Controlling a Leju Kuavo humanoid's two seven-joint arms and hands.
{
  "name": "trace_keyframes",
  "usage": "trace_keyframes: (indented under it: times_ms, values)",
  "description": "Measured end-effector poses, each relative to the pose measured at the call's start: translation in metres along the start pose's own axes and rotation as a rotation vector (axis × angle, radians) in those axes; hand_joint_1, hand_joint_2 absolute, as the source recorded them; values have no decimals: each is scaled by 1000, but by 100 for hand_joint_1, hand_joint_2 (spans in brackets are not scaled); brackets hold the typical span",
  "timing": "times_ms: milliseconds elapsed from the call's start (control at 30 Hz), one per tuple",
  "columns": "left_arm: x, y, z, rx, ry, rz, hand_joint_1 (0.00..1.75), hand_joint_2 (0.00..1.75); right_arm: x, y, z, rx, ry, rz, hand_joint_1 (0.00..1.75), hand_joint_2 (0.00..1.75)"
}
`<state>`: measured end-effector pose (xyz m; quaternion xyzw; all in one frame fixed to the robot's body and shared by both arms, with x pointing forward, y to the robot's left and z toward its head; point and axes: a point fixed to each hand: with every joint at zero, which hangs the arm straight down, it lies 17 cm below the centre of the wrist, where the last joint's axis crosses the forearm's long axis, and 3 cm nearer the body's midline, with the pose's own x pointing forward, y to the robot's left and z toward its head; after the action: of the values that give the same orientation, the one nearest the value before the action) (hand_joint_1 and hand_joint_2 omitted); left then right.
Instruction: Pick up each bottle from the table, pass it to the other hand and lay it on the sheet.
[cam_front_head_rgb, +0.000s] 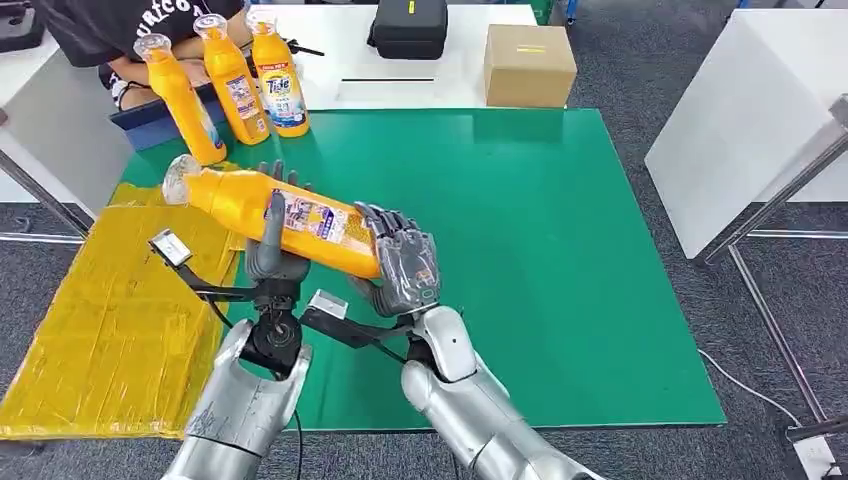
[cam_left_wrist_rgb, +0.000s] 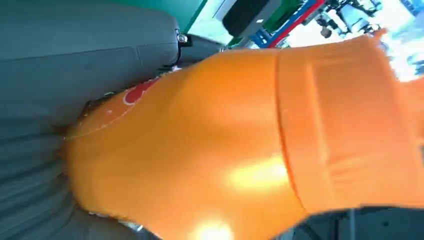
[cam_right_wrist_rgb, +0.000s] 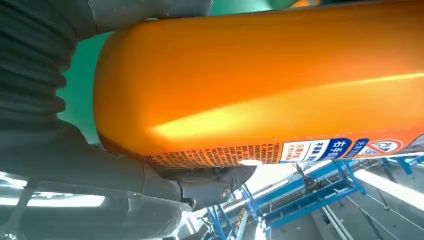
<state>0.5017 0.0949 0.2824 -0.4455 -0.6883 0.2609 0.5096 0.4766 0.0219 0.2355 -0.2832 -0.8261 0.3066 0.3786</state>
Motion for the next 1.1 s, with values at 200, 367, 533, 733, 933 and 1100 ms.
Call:
trace_keyframes:
  times_ms: [200,367,533,733,933,1100]
  values:
    - [4,2,1,6,-10,2,168,175,0,2,1,5,-4,1,175,175]
    - [4,4,1,9,-12,2,168,175,1,2,1,7,-6,2,175,175]
    - [5,4,2,10,-14,1,175,175,1,3,2,9,-8,2,175,175]
    - [5,2,3,-3,-6,23,175,175,2,3,2,10,-18,3,175,175]
    - [3,-5,5,-41,19,79,175,175,1,2,2,7,-24,11,175,175]
    - [0,-8,5,-55,46,113,175,175,-2,1,2,2,-25,3,0,175]
